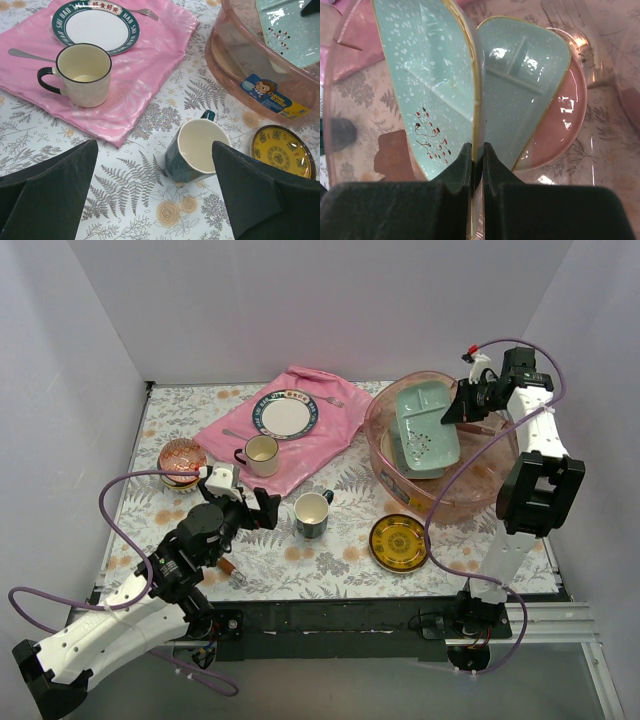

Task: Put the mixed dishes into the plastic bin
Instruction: Place the plate in the plastic bin.

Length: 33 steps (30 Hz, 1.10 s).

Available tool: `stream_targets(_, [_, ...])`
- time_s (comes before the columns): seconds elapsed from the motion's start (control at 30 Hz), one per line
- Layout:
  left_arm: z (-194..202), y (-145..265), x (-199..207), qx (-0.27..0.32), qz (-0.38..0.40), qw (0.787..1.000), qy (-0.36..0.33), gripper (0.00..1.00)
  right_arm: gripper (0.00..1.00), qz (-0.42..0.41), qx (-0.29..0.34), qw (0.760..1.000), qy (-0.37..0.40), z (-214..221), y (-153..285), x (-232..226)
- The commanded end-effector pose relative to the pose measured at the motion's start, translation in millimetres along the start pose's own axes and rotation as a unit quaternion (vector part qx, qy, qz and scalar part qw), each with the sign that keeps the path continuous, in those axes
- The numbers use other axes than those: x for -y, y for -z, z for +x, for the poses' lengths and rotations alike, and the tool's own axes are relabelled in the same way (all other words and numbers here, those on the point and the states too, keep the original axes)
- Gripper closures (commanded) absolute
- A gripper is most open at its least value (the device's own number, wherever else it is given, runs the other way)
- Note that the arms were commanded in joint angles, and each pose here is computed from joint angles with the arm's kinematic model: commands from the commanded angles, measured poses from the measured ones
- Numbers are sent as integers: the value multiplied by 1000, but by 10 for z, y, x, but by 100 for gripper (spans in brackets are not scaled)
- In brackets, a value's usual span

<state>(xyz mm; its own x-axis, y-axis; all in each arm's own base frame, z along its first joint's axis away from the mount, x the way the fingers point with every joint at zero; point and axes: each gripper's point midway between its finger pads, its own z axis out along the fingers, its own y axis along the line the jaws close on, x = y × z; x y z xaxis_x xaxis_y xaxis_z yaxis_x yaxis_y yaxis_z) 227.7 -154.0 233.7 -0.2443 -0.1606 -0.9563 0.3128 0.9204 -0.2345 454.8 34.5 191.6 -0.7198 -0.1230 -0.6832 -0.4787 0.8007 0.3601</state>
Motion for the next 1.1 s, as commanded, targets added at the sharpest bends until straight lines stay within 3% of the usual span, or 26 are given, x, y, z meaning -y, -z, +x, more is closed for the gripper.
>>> stream_targets(0.0, [-73, 4, -51, 13, -13, 1000, -4, 2, 99, -30, 29, 999, 10, -240, 14, -49])
stream_targets(0.37, [-60, -4, -66, 11, -18, 1000, -6, 2, 96, -49, 0, 998, -45, -78, -383, 213])
stream_targets(1.07, [-12, -42, -71, 3, -22, 1000, -14, 2, 71, -50, -24, 995, -88, 98, -723, 472])
